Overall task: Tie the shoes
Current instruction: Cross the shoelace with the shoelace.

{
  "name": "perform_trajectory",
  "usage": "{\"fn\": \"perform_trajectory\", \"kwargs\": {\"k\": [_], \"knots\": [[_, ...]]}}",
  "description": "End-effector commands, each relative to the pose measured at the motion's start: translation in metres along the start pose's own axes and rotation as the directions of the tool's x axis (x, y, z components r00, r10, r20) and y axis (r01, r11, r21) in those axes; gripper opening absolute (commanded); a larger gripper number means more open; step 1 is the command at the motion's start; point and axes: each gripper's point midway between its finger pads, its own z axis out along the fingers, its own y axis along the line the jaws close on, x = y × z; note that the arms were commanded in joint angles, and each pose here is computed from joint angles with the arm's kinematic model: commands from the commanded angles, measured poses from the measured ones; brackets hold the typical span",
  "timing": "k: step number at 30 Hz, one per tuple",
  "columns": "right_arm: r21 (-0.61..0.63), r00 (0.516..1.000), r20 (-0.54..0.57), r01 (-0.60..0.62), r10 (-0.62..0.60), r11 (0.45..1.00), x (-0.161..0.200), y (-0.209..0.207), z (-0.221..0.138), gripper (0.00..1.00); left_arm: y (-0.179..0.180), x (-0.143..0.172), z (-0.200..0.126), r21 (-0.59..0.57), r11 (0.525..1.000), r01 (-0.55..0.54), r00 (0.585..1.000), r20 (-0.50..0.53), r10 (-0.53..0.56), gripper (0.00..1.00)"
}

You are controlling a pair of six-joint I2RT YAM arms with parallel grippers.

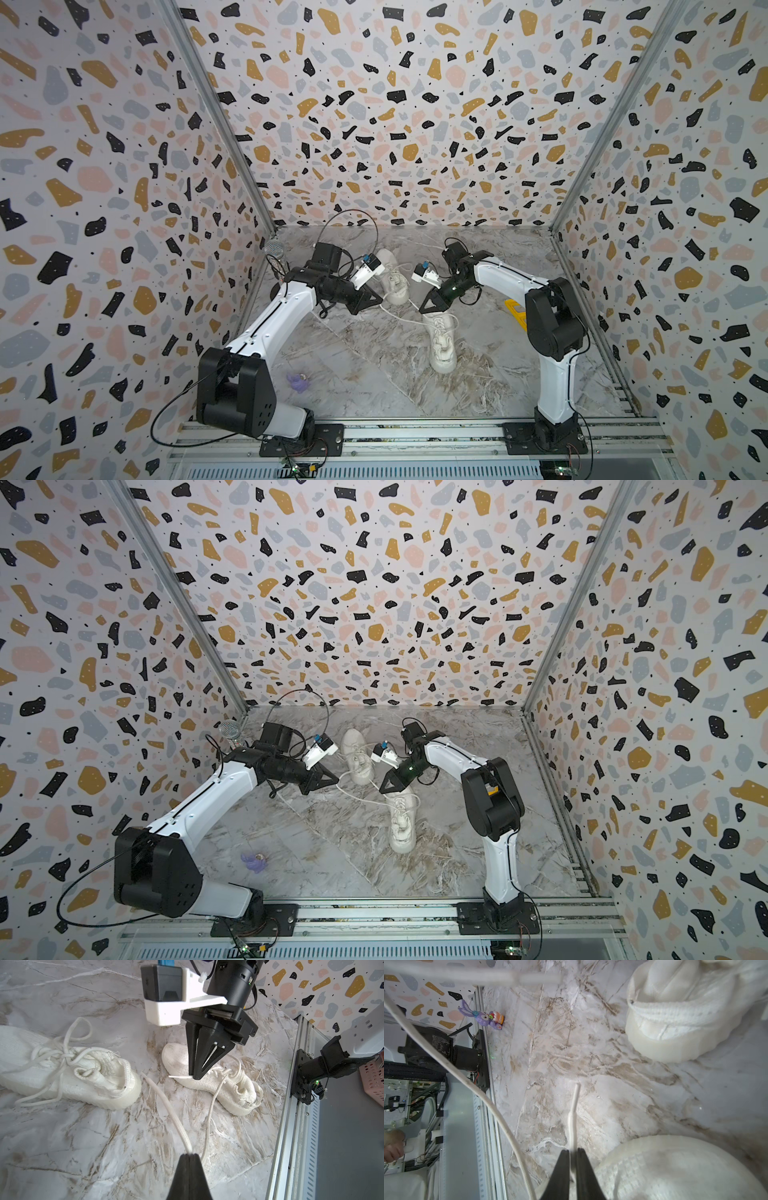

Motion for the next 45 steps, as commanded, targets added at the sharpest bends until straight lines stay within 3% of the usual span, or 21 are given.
{"fn": "perform_trajectory", "kwargs": {"k": [1,4,11,18,24,32,35,43,45], "knots": [[-0.027,0.999,0.035,0.009,-0.008,1.0,-0.018,0.018,-0.015,0.24,-0.002,-0.002,-0.003,-0.006,1.0,-0.017,1.0,0.017,0.018,0.0],[-0.01,0.999,0.043,0.031,-0.031,0.999,-0.02,0.022,-0.023,0.33,-0.002,-0.004,-0.004,-0.014,0.999,-0.034,0.999,0.019,0.035,0.0],[0.065,0.99,0.126,0.051,-0.059,0.997,-0.023,0.025,-0.074,0.38,-0.013,-0.017,0.004,-0.024,0.992,-0.125,0.992,-0.004,0.125,0.0],[0.237,0.977,0.212,-0.071,0.02,0.969,0.008,-0.002,-0.14,0.39,-0.024,-0.055,0.029,-0.019,0.973,-0.232,0.972,-0.029,0.231,0.0],[0.342,0.965,0.255,-0.155,0.067,0.927,0.034,-0.015,-0.164,0.4,-0.018,-0.069,0.064,-0.014,0.935,-0.354,0.931,-0.096,0.351,0.0],[0.449,0.962,0.269,-0.159,0.037,0.88,0.04,-0.025,-0.181,0.44,-0.007,-0.079,0.117,0.038,0.932,-0.361,0.917,-0.166,0.363,0.0],[0.467,0.963,0.269,-0.158,0.03,0.87,0.043,-0.027,-0.182,0.51,0.003,-0.081,0.137,0.044,0.933,-0.357,0.913,-0.197,0.358,0.0],[0.523,0.966,0.256,-0.161,0.026,0.837,0.048,-0.037,-0.185,0.58,0.029,-0.082,0.185,0.037,0.972,-0.231,0.945,-0.229,0.233,0.0],[0.521,0.967,0.254,-0.163,0.031,0.838,0.049,-0.039,-0.183,0.59,0.032,-0.079,0.192,0.038,0.98,-0.195,0.951,-0.239,0.198,0.07]]}}
